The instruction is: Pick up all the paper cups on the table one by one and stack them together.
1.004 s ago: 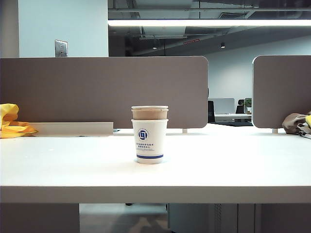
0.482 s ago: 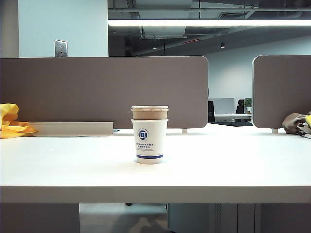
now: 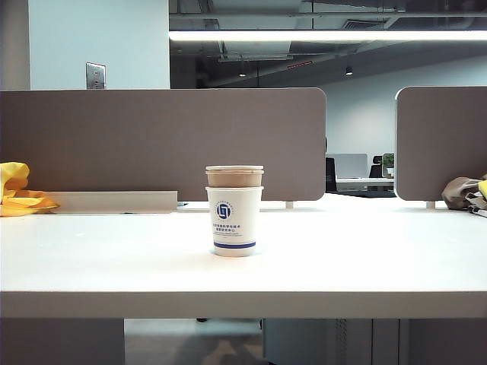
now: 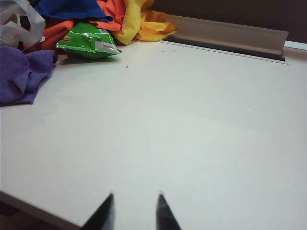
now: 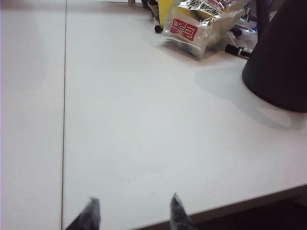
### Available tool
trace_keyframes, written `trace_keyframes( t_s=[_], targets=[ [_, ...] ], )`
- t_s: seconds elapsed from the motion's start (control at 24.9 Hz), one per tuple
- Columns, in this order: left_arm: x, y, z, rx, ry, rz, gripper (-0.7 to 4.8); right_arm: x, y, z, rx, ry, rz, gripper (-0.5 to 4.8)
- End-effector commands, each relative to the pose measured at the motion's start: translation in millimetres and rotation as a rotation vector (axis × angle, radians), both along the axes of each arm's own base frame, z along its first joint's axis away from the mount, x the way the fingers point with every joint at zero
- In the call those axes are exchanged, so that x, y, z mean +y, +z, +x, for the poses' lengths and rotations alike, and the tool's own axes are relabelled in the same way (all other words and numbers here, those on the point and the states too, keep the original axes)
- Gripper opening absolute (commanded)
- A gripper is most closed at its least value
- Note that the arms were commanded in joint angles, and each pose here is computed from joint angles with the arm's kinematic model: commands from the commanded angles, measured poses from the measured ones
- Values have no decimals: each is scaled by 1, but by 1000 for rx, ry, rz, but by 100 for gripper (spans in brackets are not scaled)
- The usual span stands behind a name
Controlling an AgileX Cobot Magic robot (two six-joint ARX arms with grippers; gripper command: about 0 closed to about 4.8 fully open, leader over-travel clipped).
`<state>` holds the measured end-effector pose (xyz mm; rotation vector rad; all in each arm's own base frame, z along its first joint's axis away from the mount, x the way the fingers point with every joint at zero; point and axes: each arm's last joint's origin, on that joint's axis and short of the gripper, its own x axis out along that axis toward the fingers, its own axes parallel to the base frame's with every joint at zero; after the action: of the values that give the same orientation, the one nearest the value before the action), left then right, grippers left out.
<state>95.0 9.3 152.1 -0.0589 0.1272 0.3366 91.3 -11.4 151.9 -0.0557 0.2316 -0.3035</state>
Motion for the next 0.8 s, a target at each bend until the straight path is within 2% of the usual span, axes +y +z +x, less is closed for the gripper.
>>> trace_keyframes(
  t_s=[0.04, 0.2, 0.44, 0.52, 0.6, 0.72, 0.8],
  targets=[
    [0, 0, 0, -8, 4, -2, 113, 0, 0, 0, -6, -5, 3, 189],
    [0, 0, 0, -8, 3, -2, 113, 0, 0, 0, -6, -4, 3, 189],
    [0, 0, 0, -8, -6, -3, 113, 4, 0, 1, -8, 137, 35, 180],
    [-3, 1, 1, -18, -107, -11, 113, 7, 0, 2, -9, 225, 57, 175],
    [-7, 6, 2, -70, -260, -24, 113, 9, 1, 2, -24, 321, 76, 175],
    [-10, 12, 3, -127, -352, -47, 113, 10, 3, 4, -78, 329, 121, 175],
    [-11, 14, 3, -163, -372, -104, 113, 9, 4, 5, -129, 318, 142, 175]
  ],
)
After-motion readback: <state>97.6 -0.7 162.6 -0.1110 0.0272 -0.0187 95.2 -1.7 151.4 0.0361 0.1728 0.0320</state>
